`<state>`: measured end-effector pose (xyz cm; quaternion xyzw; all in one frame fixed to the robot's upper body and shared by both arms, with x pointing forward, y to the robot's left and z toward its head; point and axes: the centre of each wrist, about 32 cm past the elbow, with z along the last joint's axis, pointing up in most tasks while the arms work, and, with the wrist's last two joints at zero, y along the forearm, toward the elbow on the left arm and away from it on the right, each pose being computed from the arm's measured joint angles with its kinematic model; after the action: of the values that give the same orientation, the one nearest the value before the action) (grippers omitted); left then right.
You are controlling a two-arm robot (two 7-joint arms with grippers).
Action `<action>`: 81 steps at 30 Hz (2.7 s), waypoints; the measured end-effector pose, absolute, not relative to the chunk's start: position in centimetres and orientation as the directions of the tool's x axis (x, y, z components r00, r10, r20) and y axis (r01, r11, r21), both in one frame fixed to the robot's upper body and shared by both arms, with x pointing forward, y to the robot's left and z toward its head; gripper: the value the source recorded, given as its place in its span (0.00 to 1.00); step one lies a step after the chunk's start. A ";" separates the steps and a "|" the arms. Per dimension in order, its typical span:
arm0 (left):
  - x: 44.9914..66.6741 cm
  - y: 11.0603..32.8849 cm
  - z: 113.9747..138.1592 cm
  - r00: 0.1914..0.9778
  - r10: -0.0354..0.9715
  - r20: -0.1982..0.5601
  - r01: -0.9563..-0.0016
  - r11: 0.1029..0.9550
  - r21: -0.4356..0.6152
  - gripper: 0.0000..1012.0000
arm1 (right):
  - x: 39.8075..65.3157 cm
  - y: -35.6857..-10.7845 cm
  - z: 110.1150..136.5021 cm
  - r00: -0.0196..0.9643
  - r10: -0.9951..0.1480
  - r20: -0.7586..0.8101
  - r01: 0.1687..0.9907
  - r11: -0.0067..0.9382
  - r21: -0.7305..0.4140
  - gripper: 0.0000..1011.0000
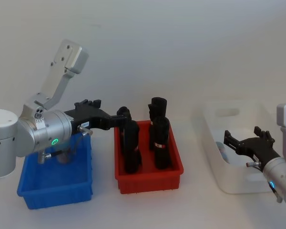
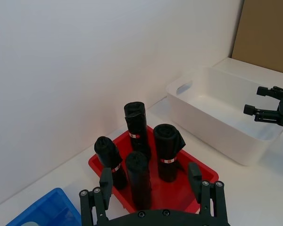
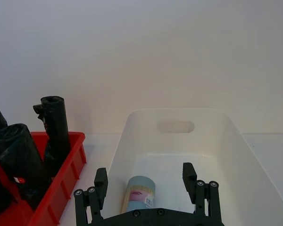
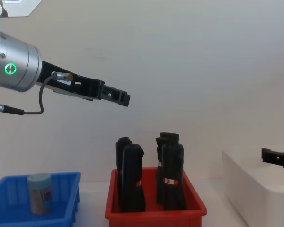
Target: Pick the cotton swabs from the blue box and place them into the white box.
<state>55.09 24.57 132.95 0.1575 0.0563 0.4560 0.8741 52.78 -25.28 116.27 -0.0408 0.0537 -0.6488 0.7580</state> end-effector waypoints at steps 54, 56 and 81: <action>50.8 20.8 122.9 0.440 0.866 0.235 -0.893 0.450 0.013 0.99 | 44.3 -23.7 118.9 0.334 -0.942 0.043 0.940 0.336 0.060 0.99; 50.5 20.6 122.4 0.432 0.869 0.239 -0.895 0.447 -0.007 0.99 | 44.3 -23.7 118.9 0.334 -0.942 0.043 0.940 0.336 0.061 0.99; 49.2 19.8 120.4 0.404 0.882 0.243 -0.897 0.435 -0.085 0.99 | 44.3 -23.7 118.9 0.333 -0.942 0.043 0.940 0.335 0.060 0.99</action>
<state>49.18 19.83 120.42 0.0292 -0.1266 0.5309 0.8374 44.33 -23.71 118.87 0.0122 -0.0351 -0.5766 0.8162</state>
